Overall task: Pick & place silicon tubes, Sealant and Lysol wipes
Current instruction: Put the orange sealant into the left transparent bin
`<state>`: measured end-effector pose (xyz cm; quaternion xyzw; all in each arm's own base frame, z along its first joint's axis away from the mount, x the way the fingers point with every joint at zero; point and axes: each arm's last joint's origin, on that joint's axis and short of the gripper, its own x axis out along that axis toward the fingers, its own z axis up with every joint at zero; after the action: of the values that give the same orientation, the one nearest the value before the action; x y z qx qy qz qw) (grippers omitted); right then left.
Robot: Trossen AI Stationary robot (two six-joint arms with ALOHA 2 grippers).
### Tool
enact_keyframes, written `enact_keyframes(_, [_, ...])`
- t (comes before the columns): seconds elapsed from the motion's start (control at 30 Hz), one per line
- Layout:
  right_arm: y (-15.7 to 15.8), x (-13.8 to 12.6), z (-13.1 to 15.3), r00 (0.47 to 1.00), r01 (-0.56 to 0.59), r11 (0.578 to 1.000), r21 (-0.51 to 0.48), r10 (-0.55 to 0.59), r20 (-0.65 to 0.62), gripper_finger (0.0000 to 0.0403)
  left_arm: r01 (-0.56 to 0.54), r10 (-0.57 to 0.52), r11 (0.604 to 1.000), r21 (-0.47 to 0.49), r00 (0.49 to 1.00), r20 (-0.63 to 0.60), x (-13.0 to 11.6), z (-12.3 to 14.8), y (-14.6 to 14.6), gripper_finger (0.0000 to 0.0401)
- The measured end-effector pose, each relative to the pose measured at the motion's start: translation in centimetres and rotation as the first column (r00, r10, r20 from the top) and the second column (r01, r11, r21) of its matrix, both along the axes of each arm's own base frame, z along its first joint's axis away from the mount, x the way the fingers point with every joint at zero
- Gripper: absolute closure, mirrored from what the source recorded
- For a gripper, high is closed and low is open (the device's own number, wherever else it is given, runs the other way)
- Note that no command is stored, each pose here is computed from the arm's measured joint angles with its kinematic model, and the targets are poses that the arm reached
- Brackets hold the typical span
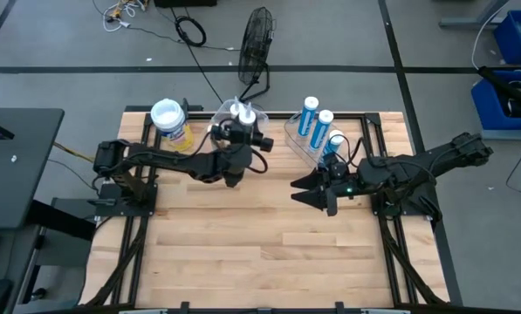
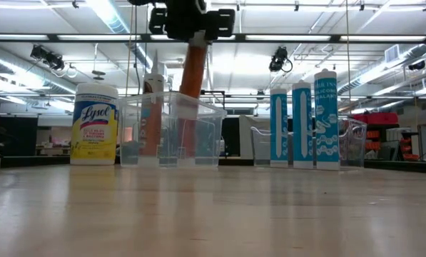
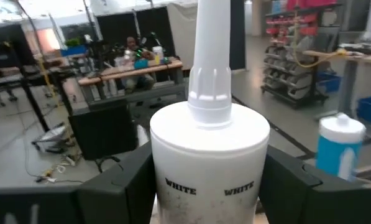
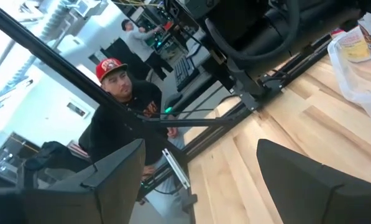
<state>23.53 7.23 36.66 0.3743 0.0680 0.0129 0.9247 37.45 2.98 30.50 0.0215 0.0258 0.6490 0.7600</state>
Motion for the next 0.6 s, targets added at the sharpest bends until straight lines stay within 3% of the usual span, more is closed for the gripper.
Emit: enact_keyframes(0.6, [-0.1, 0.0, -0.9, 0.997, -0.003, 1.000, -0.025, 0.001, -0.082, 0.0092, -0.058, 0.057, 0.998, -0.021, 0.998, -0.011, 1.2, -3.7, 1.1, 0.0174])
